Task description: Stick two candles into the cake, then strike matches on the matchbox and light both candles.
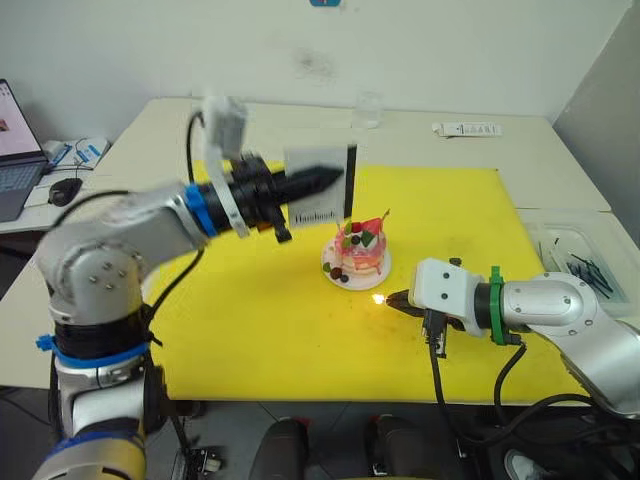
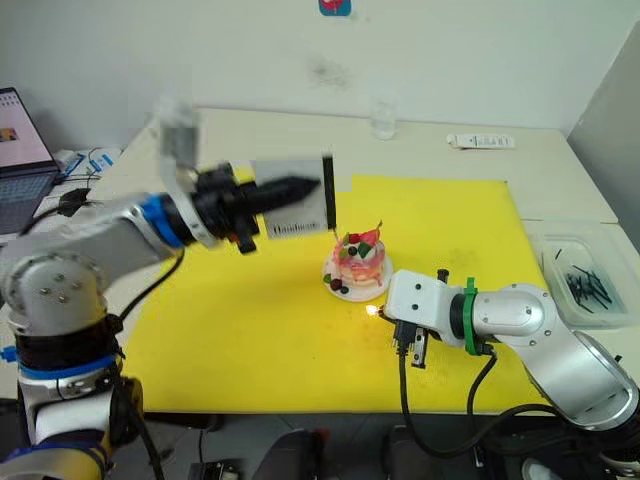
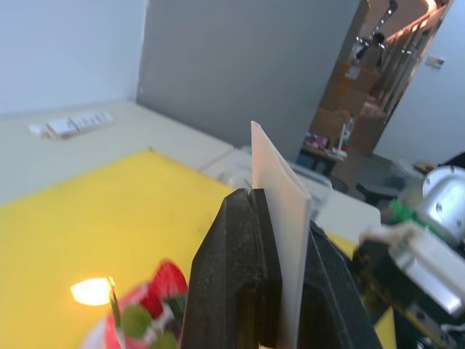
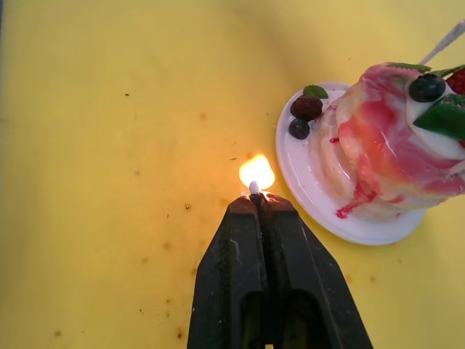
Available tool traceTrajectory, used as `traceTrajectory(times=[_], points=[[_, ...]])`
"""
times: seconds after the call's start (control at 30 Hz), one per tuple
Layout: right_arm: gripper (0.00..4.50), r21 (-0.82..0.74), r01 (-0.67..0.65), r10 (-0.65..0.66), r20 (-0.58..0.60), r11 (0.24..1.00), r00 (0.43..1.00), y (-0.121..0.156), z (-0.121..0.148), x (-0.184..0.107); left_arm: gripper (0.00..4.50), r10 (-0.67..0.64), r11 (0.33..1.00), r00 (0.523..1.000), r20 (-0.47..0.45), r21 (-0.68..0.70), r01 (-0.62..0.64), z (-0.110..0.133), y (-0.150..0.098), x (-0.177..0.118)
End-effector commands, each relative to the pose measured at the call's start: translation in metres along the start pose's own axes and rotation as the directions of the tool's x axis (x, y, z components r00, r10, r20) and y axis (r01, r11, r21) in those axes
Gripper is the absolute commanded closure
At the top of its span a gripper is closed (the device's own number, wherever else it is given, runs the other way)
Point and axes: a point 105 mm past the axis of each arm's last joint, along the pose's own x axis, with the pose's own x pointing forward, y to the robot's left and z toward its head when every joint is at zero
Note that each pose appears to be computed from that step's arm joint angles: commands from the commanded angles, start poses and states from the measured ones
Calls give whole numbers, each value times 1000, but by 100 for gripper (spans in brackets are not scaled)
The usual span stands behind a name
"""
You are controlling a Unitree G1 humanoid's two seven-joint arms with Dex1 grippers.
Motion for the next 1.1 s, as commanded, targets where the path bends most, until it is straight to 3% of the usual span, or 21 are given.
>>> traceTrajectory(times=[0.03,0.1,0.4,0.7,1.1], points=[[449,3,123,-123,30,992,992,-18,10,-11,450,-116,992,987,-113,-54,110,-29,-23,-13],[449,10,187,-187,40,982,982,-29,13,-14,450,-144,986,968,-205,-115,122,-58,-28,-23],[449,-21,377,-373,106,926,922,-68,36,-21,450,-115,974,963,-245,-217,61,-101,-22,-26],[449,-22,448,-443,115,894,889,-85,41,-28,450,-138,968,961,-238,-236,81,-109,-28,-27],[449,-31,442,-437,105,897,893,-90,38,-19,450,-154,967,961,-232,-236,98,-108,-30,-19]])
